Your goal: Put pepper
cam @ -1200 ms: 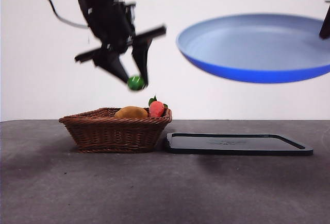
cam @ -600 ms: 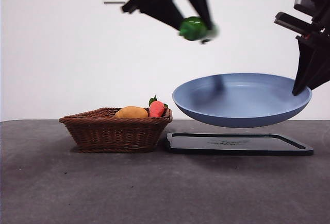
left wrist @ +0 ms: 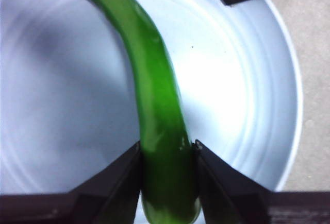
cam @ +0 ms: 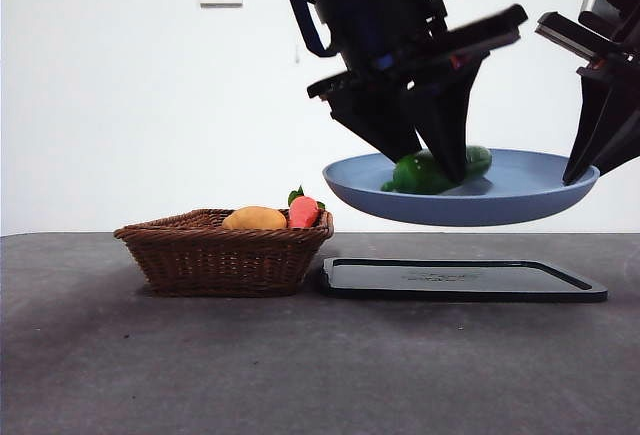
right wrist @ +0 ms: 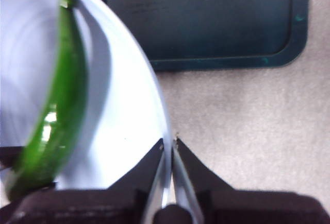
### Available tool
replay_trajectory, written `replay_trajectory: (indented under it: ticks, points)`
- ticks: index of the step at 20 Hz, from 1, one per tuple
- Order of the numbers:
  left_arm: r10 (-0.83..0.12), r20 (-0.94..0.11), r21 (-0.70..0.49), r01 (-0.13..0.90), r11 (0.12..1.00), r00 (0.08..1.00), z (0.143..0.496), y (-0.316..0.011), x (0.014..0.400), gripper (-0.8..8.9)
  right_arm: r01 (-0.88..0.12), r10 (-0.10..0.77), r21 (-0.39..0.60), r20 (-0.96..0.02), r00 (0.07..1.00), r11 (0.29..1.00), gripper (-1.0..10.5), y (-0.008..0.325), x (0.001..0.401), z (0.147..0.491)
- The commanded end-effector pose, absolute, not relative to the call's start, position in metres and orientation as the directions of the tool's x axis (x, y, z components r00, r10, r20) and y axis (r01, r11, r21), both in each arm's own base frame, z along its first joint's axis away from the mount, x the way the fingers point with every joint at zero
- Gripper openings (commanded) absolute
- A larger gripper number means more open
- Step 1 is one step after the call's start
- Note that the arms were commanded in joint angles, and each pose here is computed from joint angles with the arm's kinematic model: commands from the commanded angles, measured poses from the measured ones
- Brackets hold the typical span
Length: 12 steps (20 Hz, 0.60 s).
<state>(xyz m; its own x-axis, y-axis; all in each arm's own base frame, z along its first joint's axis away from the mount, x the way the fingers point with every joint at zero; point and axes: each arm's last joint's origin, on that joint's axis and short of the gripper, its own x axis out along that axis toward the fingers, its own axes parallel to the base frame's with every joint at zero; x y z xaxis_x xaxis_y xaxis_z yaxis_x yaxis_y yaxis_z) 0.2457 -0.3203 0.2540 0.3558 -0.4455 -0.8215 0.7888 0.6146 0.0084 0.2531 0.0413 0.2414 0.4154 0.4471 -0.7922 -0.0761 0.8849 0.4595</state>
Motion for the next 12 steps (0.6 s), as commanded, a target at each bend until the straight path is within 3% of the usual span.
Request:
replay_trajectory:
  ticks: [1,4,12]
  points:
    - [-0.445,-0.824,0.016,0.799,0.601,0.351,0.246,-0.328,0.25,1.48,-0.089,0.479,0.489,-0.776,0.411,0.868,0.1,0.043,0.255,0.244]
    - [-0.447,-0.823,0.015,0.801,0.599,0.35,0.246,-0.329,0.249,2.35,-0.084,0.48,0.49,-0.781,0.399,0.867,0.1,0.043,0.254,0.243]
    - [-0.447,-0.83,0.004,0.806,0.592,0.333,0.259,-0.321,0.242,2.35,-0.052,0.475,0.493,-0.797,0.374,0.868,0.1,0.042,0.252,0.242]
